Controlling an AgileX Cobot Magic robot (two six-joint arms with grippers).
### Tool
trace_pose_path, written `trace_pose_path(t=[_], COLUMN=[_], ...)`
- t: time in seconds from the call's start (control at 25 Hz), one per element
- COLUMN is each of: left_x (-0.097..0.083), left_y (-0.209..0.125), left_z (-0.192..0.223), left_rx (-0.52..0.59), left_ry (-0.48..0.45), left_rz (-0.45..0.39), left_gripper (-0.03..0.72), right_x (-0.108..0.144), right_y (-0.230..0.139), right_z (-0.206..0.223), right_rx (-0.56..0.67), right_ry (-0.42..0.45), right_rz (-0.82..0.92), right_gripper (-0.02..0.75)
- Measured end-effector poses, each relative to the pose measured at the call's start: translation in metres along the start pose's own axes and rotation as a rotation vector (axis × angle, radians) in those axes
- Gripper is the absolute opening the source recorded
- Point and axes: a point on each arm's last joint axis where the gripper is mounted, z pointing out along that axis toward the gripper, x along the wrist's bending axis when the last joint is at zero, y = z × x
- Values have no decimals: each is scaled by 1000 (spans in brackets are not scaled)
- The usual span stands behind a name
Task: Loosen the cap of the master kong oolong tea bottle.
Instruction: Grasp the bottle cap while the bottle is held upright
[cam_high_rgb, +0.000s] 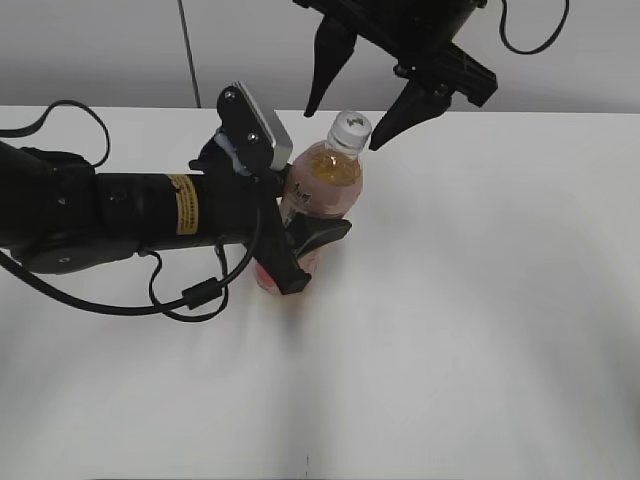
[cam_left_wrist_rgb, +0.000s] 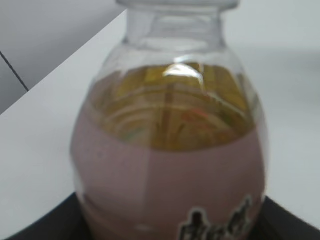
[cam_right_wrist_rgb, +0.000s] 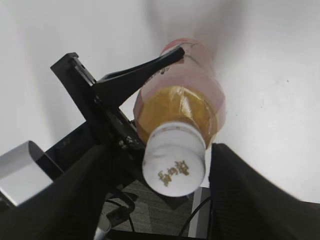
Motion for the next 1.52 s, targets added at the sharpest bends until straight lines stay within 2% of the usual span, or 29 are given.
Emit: trace_pose_path(t=[0.16, 0.36, 0.56, 0.68, 0.8, 1.08, 1.28, 1.52], left_x=[0, 0, 0, 0, 0, 0, 1, 3], left_y=[0, 0, 0, 0, 0, 0, 0, 0], left_z=[0, 0, 0, 0, 0, 0, 0, -1], left_rx=[0, 1, 1, 1, 1, 1, 4, -4], left_ry=[0, 0, 0, 0, 0, 0, 16, 24], left_rz=[0, 0, 0, 0, 0, 1, -28, -40], left_gripper=[400, 400, 400, 400, 400, 400, 400, 400], right_x=[-2, -4, -4, -4, -4, -3, -1, -1], right_y=[1, 2, 2, 2, 2, 3, 6, 7], right_z=[0, 0, 0, 0, 0, 0, 0, 0], right_rx=[-14, -23, -23, -22, -17, -15, -43, -39], right_ry=[-25, -40, -41, -42, -44, -45, -57, -77], right_rz=[-9, -15, -19, -95, -309, -931, -1461, -1991], right_gripper=[415, 275, 274, 274, 274, 274, 274, 274])
